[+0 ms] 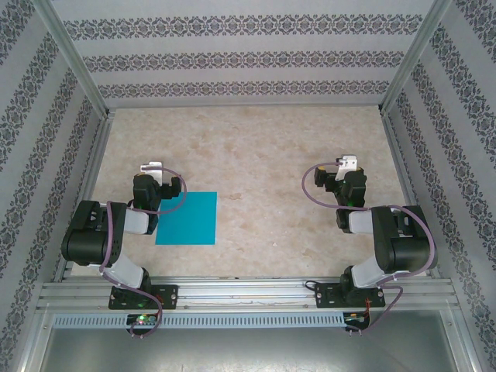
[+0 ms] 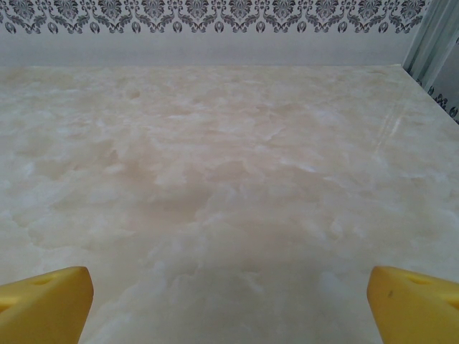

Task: Fold a paper plane with a square sheet of paper (fold left side to right side)
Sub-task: Move the square sheet of paper to the center of the table.

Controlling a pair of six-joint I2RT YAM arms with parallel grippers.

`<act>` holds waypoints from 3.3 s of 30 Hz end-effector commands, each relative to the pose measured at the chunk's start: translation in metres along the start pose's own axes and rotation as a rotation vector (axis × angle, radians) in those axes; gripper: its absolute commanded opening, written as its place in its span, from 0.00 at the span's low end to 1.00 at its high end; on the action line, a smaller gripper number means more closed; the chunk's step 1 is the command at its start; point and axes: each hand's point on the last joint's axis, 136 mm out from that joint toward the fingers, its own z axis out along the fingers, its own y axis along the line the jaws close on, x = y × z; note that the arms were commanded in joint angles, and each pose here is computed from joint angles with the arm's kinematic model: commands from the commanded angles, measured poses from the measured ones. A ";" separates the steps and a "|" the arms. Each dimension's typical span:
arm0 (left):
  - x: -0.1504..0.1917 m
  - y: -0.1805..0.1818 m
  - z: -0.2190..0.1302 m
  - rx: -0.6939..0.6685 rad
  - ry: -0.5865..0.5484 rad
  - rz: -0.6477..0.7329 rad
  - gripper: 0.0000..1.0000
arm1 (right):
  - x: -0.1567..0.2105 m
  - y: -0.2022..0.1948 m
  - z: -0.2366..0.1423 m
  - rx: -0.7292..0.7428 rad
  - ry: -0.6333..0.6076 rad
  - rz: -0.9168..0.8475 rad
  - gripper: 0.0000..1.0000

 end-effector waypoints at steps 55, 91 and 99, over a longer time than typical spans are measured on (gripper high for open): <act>0.108 -0.159 -0.102 0.394 0.970 -0.635 0.66 | 0.003 0.100 -0.124 -0.297 0.579 0.429 0.98; 0.011 -0.252 -0.069 0.506 0.734 -0.633 0.69 | -0.012 0.107 -0.095 -0.187 0.657 0.224 0.98; 0.045 -0.226 -0.067 0.445 0.798 -0.622 0.56 | 0.002 0.173 -0.038 -0.236 0.769 0.037 0.99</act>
